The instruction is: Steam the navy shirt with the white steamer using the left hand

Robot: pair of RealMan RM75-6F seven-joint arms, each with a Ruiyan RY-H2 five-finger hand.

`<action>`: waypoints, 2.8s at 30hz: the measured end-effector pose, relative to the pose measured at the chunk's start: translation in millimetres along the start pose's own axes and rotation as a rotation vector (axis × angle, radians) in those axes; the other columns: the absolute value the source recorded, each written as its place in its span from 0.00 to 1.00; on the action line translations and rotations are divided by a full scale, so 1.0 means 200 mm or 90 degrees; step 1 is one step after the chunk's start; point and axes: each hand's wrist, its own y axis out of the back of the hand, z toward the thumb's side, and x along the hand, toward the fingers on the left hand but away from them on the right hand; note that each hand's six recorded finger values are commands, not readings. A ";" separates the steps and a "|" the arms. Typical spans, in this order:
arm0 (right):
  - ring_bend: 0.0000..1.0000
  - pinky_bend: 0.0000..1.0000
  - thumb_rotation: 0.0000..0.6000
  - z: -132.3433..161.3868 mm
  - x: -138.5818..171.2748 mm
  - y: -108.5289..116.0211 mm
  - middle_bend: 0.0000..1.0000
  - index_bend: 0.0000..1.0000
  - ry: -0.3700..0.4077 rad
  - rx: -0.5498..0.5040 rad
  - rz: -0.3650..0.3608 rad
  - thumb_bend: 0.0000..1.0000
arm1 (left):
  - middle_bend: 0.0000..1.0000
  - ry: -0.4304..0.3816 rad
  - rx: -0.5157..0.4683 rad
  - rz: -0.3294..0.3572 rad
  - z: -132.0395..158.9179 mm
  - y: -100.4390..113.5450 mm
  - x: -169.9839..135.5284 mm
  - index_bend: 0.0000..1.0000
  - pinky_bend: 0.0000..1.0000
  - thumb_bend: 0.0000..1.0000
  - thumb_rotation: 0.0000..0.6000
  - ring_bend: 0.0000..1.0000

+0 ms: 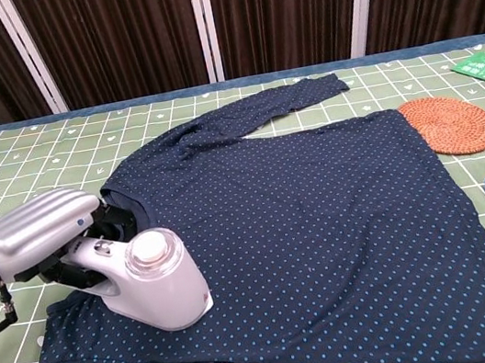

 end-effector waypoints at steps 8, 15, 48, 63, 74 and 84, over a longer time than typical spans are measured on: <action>0.00 0.00 1.00 0.00 0.00 0.01 0.00 0.00 0.000 -0.002 -0.002 0.00 | 0.80 -0.032 0.007 -0.022 0.08 -0.04 -0.02 0.91 1.00 0.63 1.00 0.76; 0.00 0.00 1.00 0.00 0.01 0.01 0.00 0.00 0.001 -0.003 -0.005 0.00 | 0.80 -0.068 0.000 -0.022 0.18 -0.06 -0.03 0.91 1.00 0.63 1.00 0.76; 0.00 0.00 1.00 0.02 0.02 0.00 0.00 0.00 0.012 0.000 -0.001 0.00 | 0.80 0.082 -0.019 0.097 -0.21 0.25 0.00 0.91 1.00 0.63 1.00 0.76; 0.00 0.00 1.00 0.03 0.02 -0.02 0.00 0.01 0.010 0.007 0.009 0.00 | 0.80 0.266 -0.003 0.056 -0.67 0.25 -0.08 0.90 1.00 0.61 1.00 0.76; 0.00 0.00 1.00 0.04 0.01 -0.03 0.00 0.02 0.009 0.014 0.012 0.00 | 0.14 0.275 -0.015 0.029 -0.70 0.18 -0.07 0.27 0.37 0.00 1.00 0.17; 0.00 0.00 1.00 0.06 0.02 -0.03 0.00 0.02 0.021 0.012 0.013 0.00 | 0.00 0.262 -0.032 0.005 -0.66 0.21 -0.14 0.00 0.01 0.00 1.00 0.00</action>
